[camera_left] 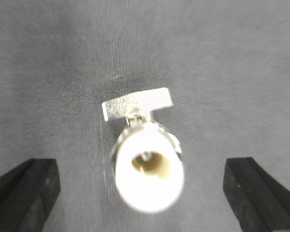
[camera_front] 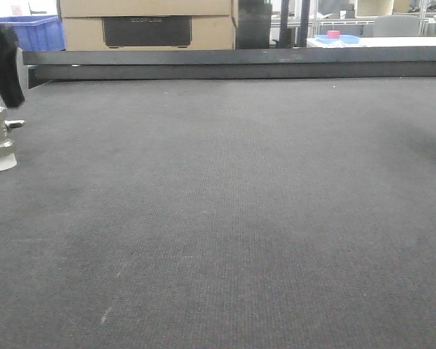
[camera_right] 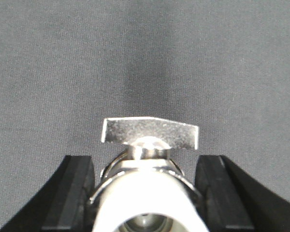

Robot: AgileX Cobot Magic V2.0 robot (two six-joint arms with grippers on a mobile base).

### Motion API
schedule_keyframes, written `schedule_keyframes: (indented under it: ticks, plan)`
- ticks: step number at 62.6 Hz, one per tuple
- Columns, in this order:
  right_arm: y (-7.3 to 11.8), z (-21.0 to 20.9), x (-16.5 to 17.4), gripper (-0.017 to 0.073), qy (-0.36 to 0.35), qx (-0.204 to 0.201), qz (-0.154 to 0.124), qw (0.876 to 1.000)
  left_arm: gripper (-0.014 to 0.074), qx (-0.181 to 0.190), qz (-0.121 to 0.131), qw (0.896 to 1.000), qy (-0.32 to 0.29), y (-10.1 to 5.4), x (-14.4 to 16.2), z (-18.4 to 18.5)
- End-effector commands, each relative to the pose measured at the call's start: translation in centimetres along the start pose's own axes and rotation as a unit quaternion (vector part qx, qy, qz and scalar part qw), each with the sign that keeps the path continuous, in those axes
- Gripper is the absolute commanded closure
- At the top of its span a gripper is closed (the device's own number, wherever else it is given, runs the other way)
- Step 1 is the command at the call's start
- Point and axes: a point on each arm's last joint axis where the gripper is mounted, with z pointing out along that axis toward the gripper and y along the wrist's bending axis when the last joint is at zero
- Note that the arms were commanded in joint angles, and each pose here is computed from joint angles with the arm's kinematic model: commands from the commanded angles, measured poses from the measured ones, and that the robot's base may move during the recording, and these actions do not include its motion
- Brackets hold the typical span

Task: Place valve from conveyor to right shelf box
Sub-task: 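Close the left gripper around the other white-capped valve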

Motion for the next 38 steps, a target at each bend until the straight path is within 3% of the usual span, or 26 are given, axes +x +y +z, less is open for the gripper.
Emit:
schedule_keyframes:
  ticks: [1,26,33,38]
  plan:
    - [-0.2,-1.0,-0.4,0.072,-0.03,0.007,-0.003,1.0,0.0006,0.005,0.0,1.0,-0.005,0.0,-0.4,0.8]
    - [-0.2,-1.0,-0.4,0.072,-0.03,0.007,-0.003,1.0,0.0019,0.005,-0.004,1.0,-0.002,0.1,-0.7,2.7]
    - [-0.2,-1.0,-0.4,0.072,-0.03,0.007,-0.003,1.0,0.011,0.005,-0.005,1.0,-0.004,0.1,-0.7,2.7]
    - [-0.2,-1.0,-0.4,0.072,-0.03,0.007,-0.003,1.0,0.0287,0.005,-0.006,1.0,-0.004,0.1,-0.7,2.7]
